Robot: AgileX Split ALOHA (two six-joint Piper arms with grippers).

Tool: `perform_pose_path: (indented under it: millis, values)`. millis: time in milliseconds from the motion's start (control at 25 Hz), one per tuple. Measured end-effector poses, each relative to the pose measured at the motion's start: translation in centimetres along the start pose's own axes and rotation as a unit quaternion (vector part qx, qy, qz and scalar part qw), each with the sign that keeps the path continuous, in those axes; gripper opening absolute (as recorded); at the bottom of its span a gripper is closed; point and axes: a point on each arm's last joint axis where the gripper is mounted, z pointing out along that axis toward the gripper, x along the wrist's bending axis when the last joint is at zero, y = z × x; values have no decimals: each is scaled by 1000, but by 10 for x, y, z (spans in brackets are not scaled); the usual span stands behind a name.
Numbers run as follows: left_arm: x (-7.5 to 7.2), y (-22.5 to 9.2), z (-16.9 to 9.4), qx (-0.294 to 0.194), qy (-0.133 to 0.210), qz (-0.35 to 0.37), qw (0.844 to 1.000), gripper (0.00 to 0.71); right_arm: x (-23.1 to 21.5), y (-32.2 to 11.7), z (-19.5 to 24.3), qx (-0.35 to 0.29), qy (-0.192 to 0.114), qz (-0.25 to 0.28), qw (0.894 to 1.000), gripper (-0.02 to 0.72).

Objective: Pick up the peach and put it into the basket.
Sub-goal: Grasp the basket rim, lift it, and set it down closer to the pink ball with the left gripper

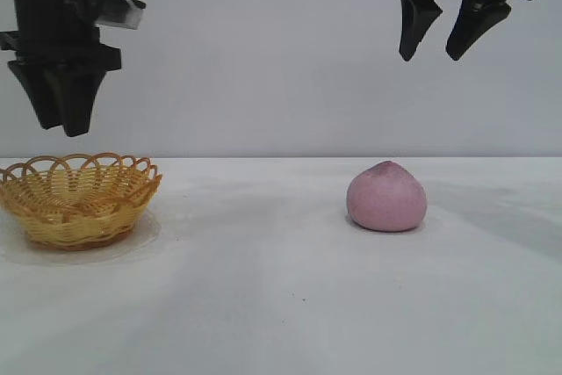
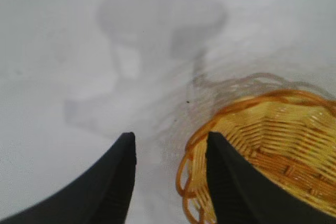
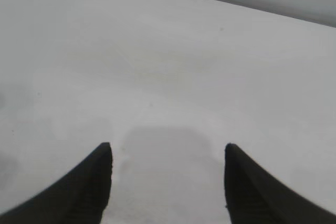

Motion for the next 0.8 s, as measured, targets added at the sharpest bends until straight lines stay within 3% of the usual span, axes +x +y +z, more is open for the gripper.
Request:
perform_pose_path:
  millis: [320, 600, 760, 800]
  values:
    - [1, -5, 4, 10, -40, 54, 998, 319, 0, 0, 0, 0, 1, 1, 1000, 396]
    - [-5, -11, 46, 61, -69, 54, 994, 319, 0, 0, 0, 0, 1, 1, 1000, 396]
    - [-6, -12, 55, 73, -69, 20, 995, 100, 0, 0, 0, 0, 1, 1, 1000, 396]
    - [-5, -13, 54, 74, -72, 13, 995, 78, 0, 0, 0, 0, 1, 1, 1000, 396]
